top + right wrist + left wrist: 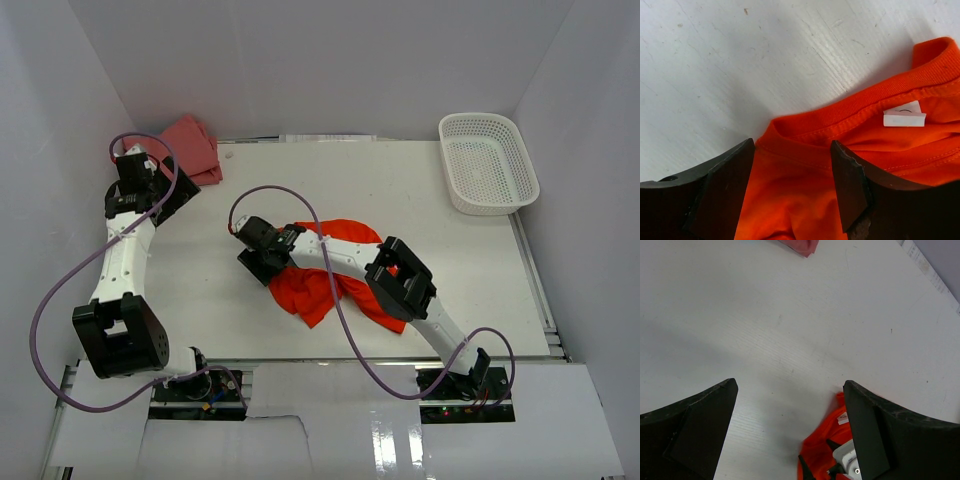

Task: Fold and stack the t-shirts
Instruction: Flatten out the tshirt

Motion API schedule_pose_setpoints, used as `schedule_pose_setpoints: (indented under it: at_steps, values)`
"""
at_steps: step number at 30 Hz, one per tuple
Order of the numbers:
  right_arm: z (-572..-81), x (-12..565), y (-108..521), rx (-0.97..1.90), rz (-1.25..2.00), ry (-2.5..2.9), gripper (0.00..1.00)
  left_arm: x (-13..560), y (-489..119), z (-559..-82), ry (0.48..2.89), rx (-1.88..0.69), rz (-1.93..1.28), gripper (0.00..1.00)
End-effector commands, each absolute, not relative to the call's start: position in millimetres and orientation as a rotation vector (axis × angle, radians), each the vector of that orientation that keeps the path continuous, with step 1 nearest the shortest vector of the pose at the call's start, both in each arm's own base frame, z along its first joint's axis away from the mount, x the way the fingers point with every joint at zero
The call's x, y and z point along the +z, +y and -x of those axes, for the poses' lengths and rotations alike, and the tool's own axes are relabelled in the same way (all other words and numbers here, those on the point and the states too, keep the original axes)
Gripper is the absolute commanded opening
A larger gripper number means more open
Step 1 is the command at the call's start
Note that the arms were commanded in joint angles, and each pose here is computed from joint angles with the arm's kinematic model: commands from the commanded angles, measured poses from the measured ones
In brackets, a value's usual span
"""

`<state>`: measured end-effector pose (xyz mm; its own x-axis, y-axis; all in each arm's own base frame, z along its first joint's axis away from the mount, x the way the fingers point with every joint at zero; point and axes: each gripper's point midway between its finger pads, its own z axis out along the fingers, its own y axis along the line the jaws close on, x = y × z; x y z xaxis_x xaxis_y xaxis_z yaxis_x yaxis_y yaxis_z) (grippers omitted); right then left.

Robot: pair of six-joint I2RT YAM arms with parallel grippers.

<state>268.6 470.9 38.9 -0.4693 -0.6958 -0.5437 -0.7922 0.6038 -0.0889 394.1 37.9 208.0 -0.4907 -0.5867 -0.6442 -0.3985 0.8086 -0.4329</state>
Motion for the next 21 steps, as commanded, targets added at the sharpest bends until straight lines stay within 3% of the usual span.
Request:
schedule_pose_setpoints:
  at_steps: [1,6,15,19,21]
  values:
    - [-265,51,484,0.301,1.155,2.288,0.68,225,37,-390,2.101,-0.294,0.691,0.98]
    - [-263,41,481,0.293,1.155,2.314,0.65,223,37,-390,2.104,-0.293,0.691,0.98]
    - [-255,18,474,0.264,1.194,2.391,0.44,223,37,-389,2.102,-0.285,0.685,0.98]
    - [-255,24,473,0.275,1.191,2.393,0.15,222,38,-388,2.103,-0.281,0.687,0.98]
    - [-255,33,476,0.292,1.189,2.382,0.08,223,38,-388,2.1,-0.282,0.686,0.98]
